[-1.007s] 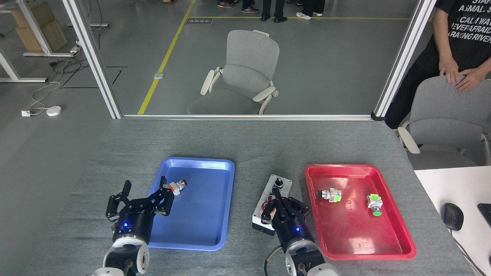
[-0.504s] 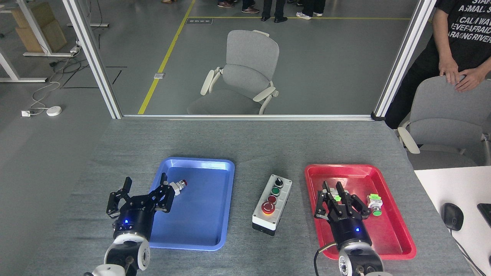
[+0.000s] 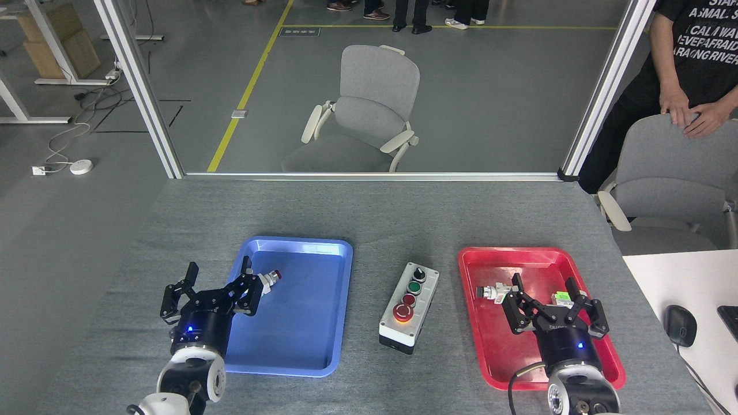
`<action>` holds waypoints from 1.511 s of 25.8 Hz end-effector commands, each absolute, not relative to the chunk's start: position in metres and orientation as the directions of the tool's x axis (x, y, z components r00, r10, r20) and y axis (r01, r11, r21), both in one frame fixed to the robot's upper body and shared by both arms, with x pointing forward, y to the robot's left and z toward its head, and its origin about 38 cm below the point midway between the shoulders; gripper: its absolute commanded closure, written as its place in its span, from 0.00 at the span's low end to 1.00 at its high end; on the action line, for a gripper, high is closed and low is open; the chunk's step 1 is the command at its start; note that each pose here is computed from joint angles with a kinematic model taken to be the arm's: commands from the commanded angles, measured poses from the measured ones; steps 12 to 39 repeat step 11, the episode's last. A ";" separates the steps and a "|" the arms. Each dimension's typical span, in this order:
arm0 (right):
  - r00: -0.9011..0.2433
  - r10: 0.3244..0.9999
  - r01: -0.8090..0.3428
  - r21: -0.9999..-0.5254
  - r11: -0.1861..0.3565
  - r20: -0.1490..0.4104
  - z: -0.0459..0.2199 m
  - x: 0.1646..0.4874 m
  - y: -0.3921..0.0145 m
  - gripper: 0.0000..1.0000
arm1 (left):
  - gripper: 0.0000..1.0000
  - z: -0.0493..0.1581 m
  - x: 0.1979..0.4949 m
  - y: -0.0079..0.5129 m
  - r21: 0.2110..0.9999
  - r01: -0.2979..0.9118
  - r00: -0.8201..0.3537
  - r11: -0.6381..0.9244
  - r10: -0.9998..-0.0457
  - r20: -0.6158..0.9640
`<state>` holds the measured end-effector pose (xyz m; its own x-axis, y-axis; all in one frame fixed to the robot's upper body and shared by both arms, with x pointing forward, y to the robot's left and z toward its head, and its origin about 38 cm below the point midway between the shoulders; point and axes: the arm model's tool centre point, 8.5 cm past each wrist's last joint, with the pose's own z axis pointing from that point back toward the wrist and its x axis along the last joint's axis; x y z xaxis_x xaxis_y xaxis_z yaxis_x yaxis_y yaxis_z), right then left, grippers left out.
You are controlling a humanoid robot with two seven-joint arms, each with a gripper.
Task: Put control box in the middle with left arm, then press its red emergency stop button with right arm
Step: 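Lift the right gripper off the button and retract it over the red tray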
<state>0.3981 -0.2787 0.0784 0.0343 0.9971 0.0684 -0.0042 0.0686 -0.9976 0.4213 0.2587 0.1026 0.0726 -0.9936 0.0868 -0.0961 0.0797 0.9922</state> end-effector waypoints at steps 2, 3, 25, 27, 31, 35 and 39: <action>0.032 0.997 -0.005 -0.998 0.067 0.067 0.079 0.398 -0.280 0.02 | 0.01 0.103 0.421 0.262 0.992 -0.100 0.076 0.072 -0.994 0.080; 0.034 0.997 -0.005 -0.998 0.066 0.065 0.079 0.398 -0.281 0.02 | 0.01 0.104 0.421 0.264 0.992 -0.102 0.079 0.071 -0.994 0.079; 0.031 0.998 -0.009 -0.998 0.061 0.061 0.078 0.398 -0.281 0.02 | 0.01 0.092 0.413 0.264 0.993 -0.082 0.086 0.079 -0.993 0.086; 0.031 0.998 -0.009 -0.998 0.061 0.061 0.078 0.398 -0.281 0.02 | 0.01 0.092 0.413 0.264 0.993 -0.082 0.086 0.079 -0.993 0.086; 0.031 0.998 -0.009 -0.998 0.061 0.061 0.078 0.398 -0.281 0.02 | 0.01 0.092 0.413 0.264 0.993 -0.082 0.086 0.079 -0.993 0.086; 0.031 0.998 -0.009 -0.998 0.061 0.061 0.078 0.398 -0.281 0.02 | 0.01 0.092 0.413 0.264 0.993 -0.082 0.086 0.079 -0.993 0.086; 0.031 0.998 -0.009 -0.998 0.061 0.061 0.078 0.398 -0.281 0.02 | 0.01 0.092 0.413 0.264 0.993 -0.082 0.086 0.079 -0.993 0.086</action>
